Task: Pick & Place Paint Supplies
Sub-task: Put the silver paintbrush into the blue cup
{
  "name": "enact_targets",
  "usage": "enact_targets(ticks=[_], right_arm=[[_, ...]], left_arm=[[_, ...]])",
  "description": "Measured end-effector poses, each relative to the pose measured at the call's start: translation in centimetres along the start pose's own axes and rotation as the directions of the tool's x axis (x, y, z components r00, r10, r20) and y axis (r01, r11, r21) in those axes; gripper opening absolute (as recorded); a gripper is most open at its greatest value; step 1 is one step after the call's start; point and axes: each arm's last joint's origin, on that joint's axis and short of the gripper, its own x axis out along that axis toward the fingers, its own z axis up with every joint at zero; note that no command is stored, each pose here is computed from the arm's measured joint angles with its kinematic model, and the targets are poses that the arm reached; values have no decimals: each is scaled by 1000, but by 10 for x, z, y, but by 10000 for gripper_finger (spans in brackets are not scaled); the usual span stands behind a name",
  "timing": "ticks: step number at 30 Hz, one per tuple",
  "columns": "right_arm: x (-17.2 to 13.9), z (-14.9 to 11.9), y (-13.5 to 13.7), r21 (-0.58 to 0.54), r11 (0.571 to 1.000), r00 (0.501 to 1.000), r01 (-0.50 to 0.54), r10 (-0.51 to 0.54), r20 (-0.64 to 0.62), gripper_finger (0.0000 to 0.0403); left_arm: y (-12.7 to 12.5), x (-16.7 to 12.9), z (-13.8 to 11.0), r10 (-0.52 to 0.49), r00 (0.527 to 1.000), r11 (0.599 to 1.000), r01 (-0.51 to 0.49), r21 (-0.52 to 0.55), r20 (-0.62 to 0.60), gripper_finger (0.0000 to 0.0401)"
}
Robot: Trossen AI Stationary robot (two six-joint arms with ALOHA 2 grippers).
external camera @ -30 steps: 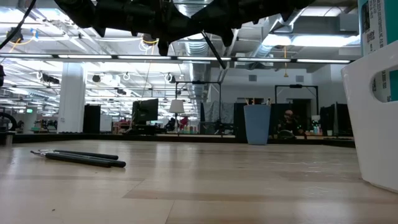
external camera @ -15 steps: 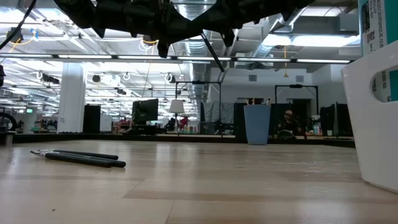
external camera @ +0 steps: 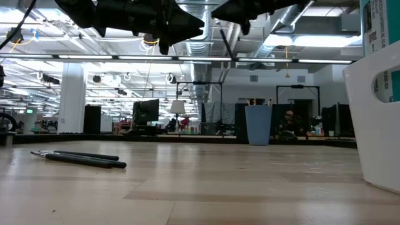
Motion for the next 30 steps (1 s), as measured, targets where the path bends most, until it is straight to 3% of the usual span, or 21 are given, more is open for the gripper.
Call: enact_targets(ticks=[4, 8, 14, 17, 22, 30], right_arm=[[-24, 2, -18, -46, 988, 989, 146, -145, 30, 0], [-55, 1, -37, -66, 943, 941, 325, -316, 121, 0], [-88, -32, -67, -22, 805, 780, 593, -568, 260, 0], [-96, -54, -82, 61, 772, 729, 633, -620, 289, 0], [-101, -84, -96, 108, 741, 702, 663, -665, 254, 0], [-95, -99, -114, 162, 761, 707, 629, -646, 289, 0]], left_arm=[[0, 0, 0, 3, 1000, 1000, -3, -7, -2, 139], [0, 0, 0, 3, 1000, 998, -3, -57, -3, 159], [0, 0, 0, 2, 1000, 998, -2, -68, -3, 161], [0, 0, 0, 2, 1000, 998, -2, -68, -3, 159], [1, 0, 0, 32, 999, 997, -32, -68, 1, 165], [2, 0, 0, 68, 998, 996, -67, -65, 6, 194]])
